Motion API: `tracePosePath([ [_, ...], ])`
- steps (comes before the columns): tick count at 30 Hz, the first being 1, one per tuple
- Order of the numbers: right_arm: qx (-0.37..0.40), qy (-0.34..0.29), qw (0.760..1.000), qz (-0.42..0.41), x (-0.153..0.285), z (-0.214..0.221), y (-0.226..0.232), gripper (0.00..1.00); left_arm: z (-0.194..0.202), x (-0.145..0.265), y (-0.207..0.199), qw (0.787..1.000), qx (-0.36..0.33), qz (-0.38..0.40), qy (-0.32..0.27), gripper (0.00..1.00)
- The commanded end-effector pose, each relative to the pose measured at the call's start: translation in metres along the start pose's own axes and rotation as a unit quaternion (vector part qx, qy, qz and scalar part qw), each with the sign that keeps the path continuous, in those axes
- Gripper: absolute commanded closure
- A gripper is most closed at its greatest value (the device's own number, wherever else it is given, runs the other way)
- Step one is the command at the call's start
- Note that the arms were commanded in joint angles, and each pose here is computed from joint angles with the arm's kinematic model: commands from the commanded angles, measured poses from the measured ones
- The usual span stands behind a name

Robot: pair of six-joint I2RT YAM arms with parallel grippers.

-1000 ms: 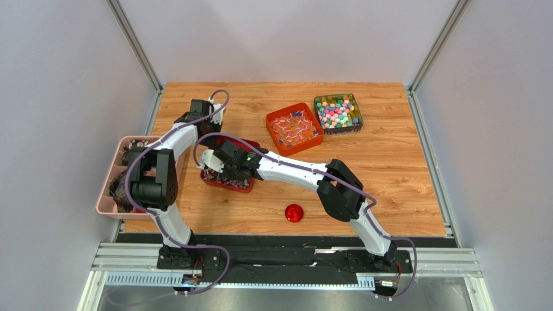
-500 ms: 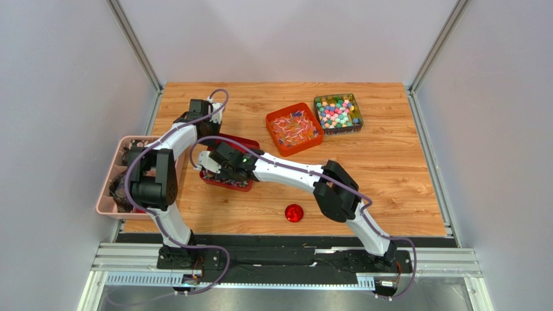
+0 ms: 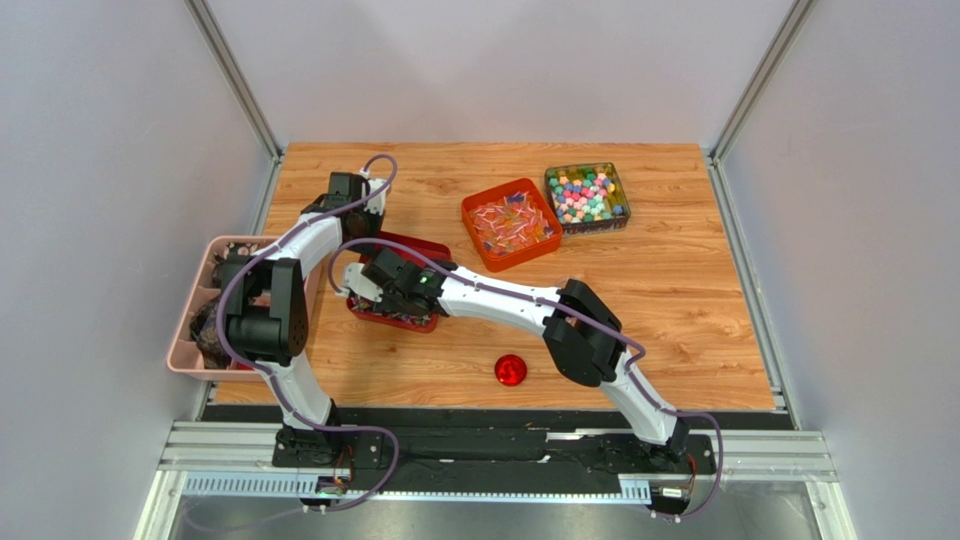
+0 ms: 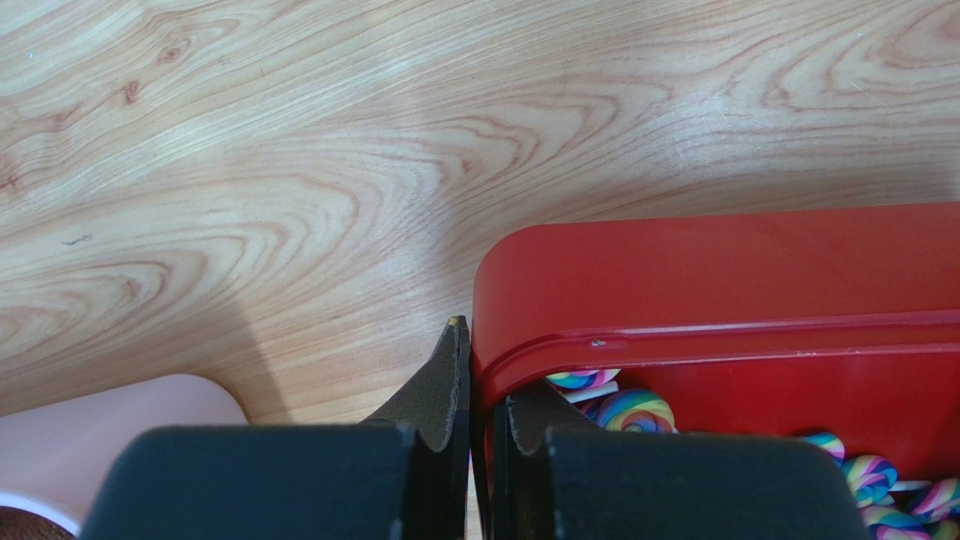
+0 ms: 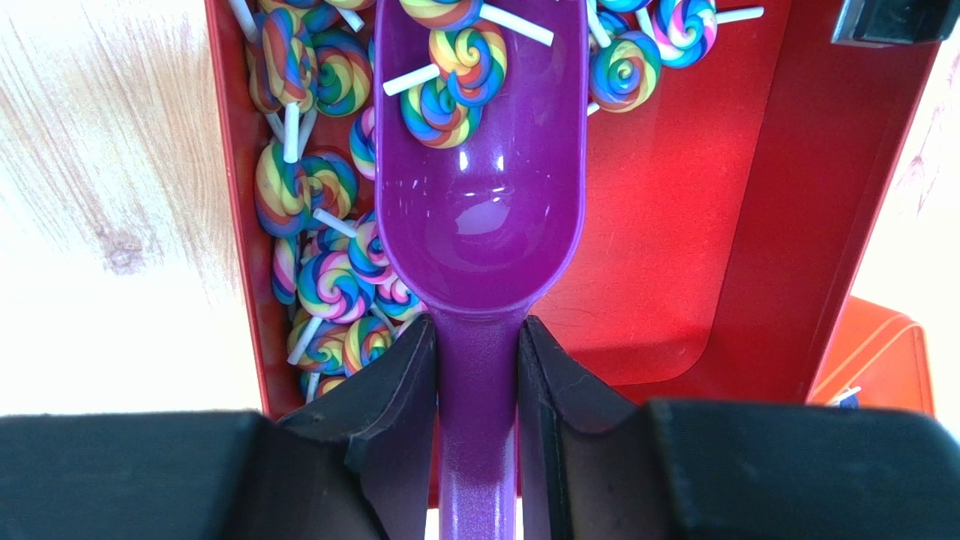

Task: Pack the candies
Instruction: Scoop the fake candies from the storage box.

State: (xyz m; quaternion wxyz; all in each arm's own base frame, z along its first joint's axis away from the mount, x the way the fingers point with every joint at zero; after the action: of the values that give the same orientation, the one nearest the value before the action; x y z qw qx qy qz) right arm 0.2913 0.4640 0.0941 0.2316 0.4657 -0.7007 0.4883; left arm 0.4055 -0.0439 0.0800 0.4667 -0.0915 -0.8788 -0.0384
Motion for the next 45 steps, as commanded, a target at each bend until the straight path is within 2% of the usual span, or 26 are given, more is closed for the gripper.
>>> tracePosePath([
  [1, 0.004, 0.036, 0.999, -0.014, -0.037, 0.026, 0.017, 0.73, -0.02, 0.019, -0.029, 0.997, 0.021, 0.069, -0.022, 1.0],
  [3, 0.004, 0.037, 0.999, -0.013, -0.036, 0.026, 0.016, 0.68, -0.021, 0.019, -0.029, 0.997, 0.022, 0.069, -0.022, 1.0],
  [8, 0.005, 0.042, 0.999, -0.018, -0.038, 0.028, 0.02, 0.65, -0.02, 0.019, -0.029, 0.997, 0.021, 0.069, -0.021, 1.0],
  [11, 0.003, 0.042, 0.999, -0.018, -0.039, 0.029, 0.019, 0.66, -0.02, 0.019, -0.029, 0.997, 0.021, 0.069, -0.022, 1.0],
  [13, 0.001, 0.037, 0.999, -0.018, -0.037, 0.026, 0.018, 0.7, -0.02, 0.019, -0.03, 0.997, 0.021, 0.07, -0.022, 1.0],
  [14, 0.0, 0.036, 0.999, -0.019, -0.037, 0.025, 0.018, 0.75, -0.02, 0.019, -0.03, 0.997, 0.022, 0.07, -0.021, 1.0],
  [15, -0.002, 0.034, 0.999, -0.018, -0.037, 0.024, 0.016, 0.92, -0.02, 0.019, -0.029, 0.997, 0.022, 0.069, -0.022, 1.0],
  [16, -0.006, 0.033, 0.999, -0.016, -0.037, 0.023, 0.016, 0.99, -0.02, 0.019, -0.03, 0.997, 0.022, 0.07, -0.021, 1.0],
  [21, -0.017, 0.015, 1.0, -0.012, -0.03, 0.017, 0.011, 1.0, -0.019, 0.018, -0.029, 0.997, 0.021, 0.069, -0.021, 1.0],
  [34, -0.035, -0.048, 0.998, -0.036, 0.029, 0.005, -0.01, 1.0, -0.015, 0.01, -0.027, 0.998, 0.021, 0.064, -0.008, 1.0],
  [38, -0.048, -0.062, 0.996, -0.051, 0.034, 0.007, -0.012, 1.0, -0.014, 0.008, -0.026, 0.998, 0.022, 0.064, -0.003, 1.0],
  [45, -0.053, -0.05, 0.997, -0.035, 0.026, 0.014, -0.017, 1.0, -0.014, 0.01, -0.024, 0.998, 0.019, 0.059, -0.005, 1.0],
])
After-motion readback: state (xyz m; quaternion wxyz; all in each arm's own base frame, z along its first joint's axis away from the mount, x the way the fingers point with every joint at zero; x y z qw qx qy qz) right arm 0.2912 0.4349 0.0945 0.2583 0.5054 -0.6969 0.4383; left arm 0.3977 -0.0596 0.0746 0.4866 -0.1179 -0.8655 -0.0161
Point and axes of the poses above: each gripper's point midway between its finger pads, its own x axis back along the fingers, its own y axis along the line the jaws close on, z = x × y, the point moved 2 cm from there along x, back along the fingers, and after that the axes turned 7 degrees about x, right-handed, at the moved point
